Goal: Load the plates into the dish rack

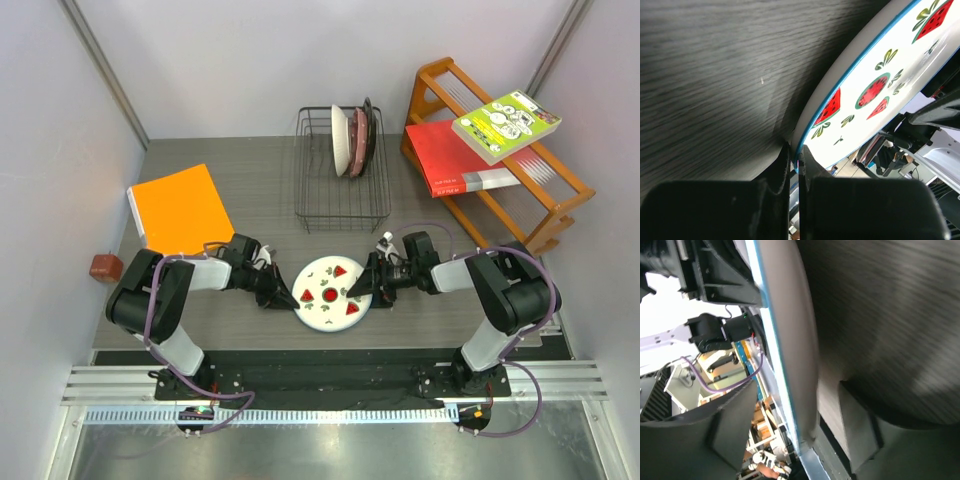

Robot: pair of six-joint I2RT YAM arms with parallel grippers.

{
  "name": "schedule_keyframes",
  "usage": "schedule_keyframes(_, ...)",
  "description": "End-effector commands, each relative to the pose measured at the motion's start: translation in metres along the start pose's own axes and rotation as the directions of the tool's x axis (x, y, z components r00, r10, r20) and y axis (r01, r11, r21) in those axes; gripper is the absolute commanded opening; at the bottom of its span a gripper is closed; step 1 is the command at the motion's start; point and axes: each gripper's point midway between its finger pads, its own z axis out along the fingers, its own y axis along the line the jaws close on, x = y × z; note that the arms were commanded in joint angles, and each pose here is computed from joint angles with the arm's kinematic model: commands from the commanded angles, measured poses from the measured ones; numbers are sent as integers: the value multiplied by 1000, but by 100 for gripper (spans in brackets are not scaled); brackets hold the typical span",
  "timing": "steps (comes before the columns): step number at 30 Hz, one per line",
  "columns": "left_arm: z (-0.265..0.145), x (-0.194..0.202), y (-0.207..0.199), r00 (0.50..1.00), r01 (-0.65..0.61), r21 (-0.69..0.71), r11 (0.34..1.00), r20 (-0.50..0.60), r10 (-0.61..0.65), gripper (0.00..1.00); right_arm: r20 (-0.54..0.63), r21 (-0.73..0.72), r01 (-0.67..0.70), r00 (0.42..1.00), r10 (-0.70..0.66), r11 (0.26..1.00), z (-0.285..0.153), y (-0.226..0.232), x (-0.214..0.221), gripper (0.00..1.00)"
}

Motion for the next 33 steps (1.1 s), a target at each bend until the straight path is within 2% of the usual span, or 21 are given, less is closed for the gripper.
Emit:
schedule_keyframes(1,3,-16,13,998,-5,-64,998,62,9,0,73,90,-28,997,21,996,4,-17,-10,68)
schedule_keyframes(6,1,-15,11,998,-5,-61,998,62,9,0,117,43,-15,993,10,999,3,1,-25,57)
schedule_keyframes(13,-2,-15,10,997,-9,-66,998,73,14,0,183,35,-20,983,13,999,-11,7,-44,55)
schedule_keyframes(23,-1,-27,6,995,-25,-77,997,97,33,1,190,15,11,982,-14,1000,-17,14,-47,33)
schedule_keyframes(27,-1,-34,6,993,-47,-101,994,107,58,9,185,13,50,981,-52,999,-16,18,-50,28)
schedule_keyframes(28,-1,-35,5,992,-55,-106,993,108,67,12,179,20,56,982,-58,998,-16,19,-51,22)
schedule_keyframes(29,-2,-39,4,991,-60,-114,992,113,73,22,177,27,70,981,-73,997,-17,20,-52,17)
schedule_keyframes(30,-4,-42,4,988,-77,-129,989,124,94,27,173,40,94,980,-99,995,-18,19,-52,11)
schedule_keyframes(31,-5,-44,3,986,-87,-135,987,126,105,32,164,46,95,981,-102,994,-19,22,-53,1)
schedule_keyframes(32,-7,-48,-2,983,-108,-136,985,135,127,42,164,47,107,980,-113,993,-21,24,-54,1)
schedule_keyframes(33,-9,-52,-3,978,-127,-149,981,146,149,47,163,46,126,978,-132,991,-22,29,-55,1)
